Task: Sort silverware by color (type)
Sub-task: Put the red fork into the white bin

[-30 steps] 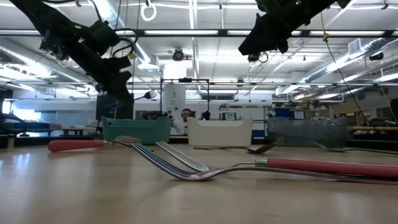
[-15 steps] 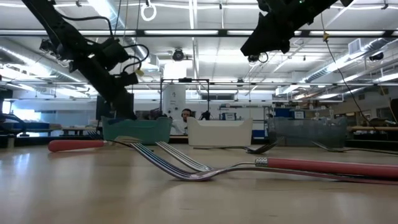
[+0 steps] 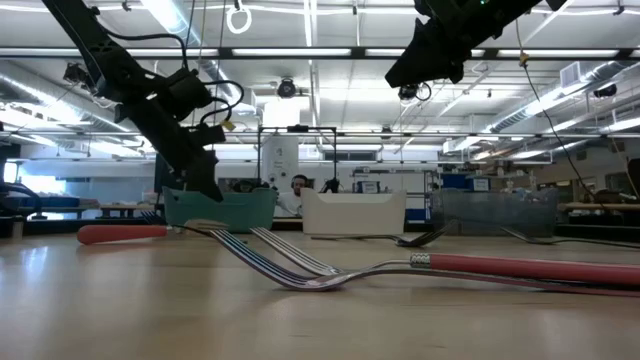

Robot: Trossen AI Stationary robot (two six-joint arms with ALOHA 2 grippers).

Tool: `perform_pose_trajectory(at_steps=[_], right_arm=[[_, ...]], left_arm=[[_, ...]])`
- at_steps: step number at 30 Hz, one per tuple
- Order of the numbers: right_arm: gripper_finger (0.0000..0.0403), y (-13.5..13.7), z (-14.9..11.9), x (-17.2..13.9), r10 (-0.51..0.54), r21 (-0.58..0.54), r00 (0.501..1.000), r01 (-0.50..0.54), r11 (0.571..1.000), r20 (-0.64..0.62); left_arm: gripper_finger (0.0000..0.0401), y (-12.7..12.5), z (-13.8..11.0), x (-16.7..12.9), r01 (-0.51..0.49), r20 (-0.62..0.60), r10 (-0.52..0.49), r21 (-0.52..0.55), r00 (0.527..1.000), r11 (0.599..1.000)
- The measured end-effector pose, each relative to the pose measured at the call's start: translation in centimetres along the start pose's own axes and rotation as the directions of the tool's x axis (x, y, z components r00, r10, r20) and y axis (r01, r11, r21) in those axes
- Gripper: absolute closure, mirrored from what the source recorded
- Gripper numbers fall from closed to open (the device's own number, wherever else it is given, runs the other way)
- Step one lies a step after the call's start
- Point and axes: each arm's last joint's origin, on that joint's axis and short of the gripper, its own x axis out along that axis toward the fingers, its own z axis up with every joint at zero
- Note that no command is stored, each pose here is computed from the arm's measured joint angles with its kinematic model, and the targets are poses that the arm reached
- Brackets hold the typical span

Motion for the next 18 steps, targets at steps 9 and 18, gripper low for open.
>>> perform_pose_trajectory(at_steps=[9,18], right_arm=[[0.0297,1.2,-0.5,-0.5,0.099,0.025,0.994,-0.098,0.995,-0.039],[0.0297,4.9,-1.5,-2.6,0.262,0.037,0.964,-0.261,0.965,-0.053]], left_arm=[[0.0308,-1.4,3.0,-2.7,0.036,0.153,-0.038,0.017,0.987,0.999],[0.0308,-6.2,6.0,-7.8,0.210,0.212,-0.241,0.159,0.947,0.965]])
